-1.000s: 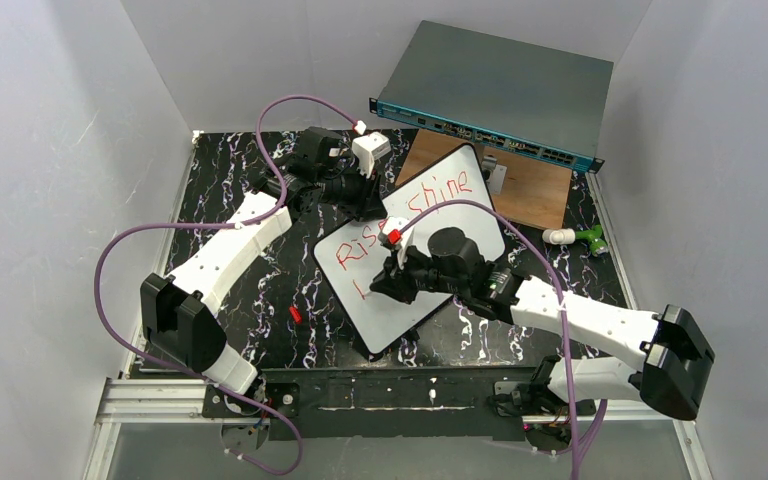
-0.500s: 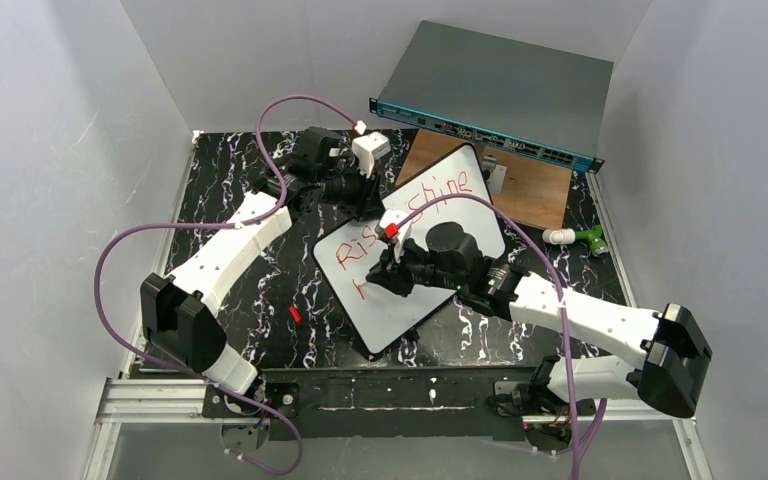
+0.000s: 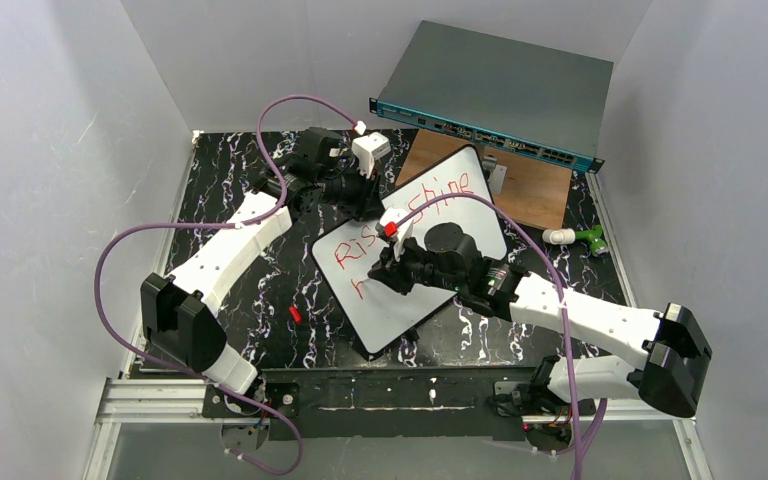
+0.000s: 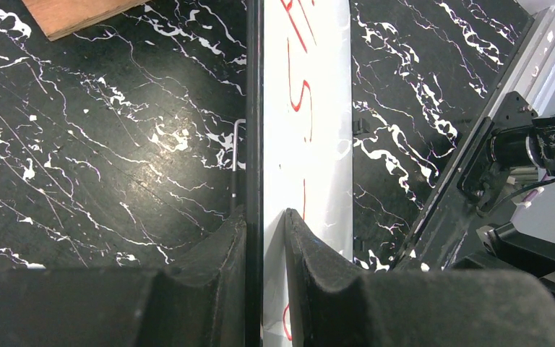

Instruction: Write a sentence on the whiteboard

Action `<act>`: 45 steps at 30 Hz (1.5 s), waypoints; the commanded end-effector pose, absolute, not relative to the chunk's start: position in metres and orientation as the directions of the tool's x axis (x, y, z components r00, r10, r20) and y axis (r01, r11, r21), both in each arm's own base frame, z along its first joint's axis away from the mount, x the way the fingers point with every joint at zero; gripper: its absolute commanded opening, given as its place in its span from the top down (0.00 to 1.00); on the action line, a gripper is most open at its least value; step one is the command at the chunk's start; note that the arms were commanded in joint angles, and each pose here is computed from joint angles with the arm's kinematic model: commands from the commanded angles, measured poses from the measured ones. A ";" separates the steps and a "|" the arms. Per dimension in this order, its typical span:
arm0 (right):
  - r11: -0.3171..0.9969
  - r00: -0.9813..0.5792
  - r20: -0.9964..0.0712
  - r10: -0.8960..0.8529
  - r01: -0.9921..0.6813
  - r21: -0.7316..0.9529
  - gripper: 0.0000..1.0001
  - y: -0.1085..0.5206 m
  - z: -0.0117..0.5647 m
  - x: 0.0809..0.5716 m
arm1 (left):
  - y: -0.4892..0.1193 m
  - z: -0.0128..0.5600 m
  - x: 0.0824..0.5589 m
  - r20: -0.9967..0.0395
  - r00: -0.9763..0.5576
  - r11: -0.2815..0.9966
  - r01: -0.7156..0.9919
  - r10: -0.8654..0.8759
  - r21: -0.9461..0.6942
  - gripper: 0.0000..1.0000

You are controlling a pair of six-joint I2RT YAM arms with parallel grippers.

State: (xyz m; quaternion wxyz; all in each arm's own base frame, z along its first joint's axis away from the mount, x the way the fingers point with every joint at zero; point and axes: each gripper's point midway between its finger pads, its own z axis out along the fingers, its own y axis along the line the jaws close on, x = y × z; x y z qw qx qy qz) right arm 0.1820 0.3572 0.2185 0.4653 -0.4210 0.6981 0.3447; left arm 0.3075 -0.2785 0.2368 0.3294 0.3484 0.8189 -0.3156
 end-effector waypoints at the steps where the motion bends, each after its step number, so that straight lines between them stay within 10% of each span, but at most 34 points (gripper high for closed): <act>1: 0.509 -0.177 -0.942 -0.286 -0.860 0.007 0.99 0.344 0.220 0.206 | -0.279 0.238 0.295 -0.757 -0.512 0.522 0.810 0.406 -0.268 1.00; 45: 0.338 -0.156 -0.916 -0.369 -0.941 0.024 0.99 0.356 0.195 0.162 | -0.280 0.241 0.298 -0.761 -0.511 0.526 0.808 0.398 -0.267 1.00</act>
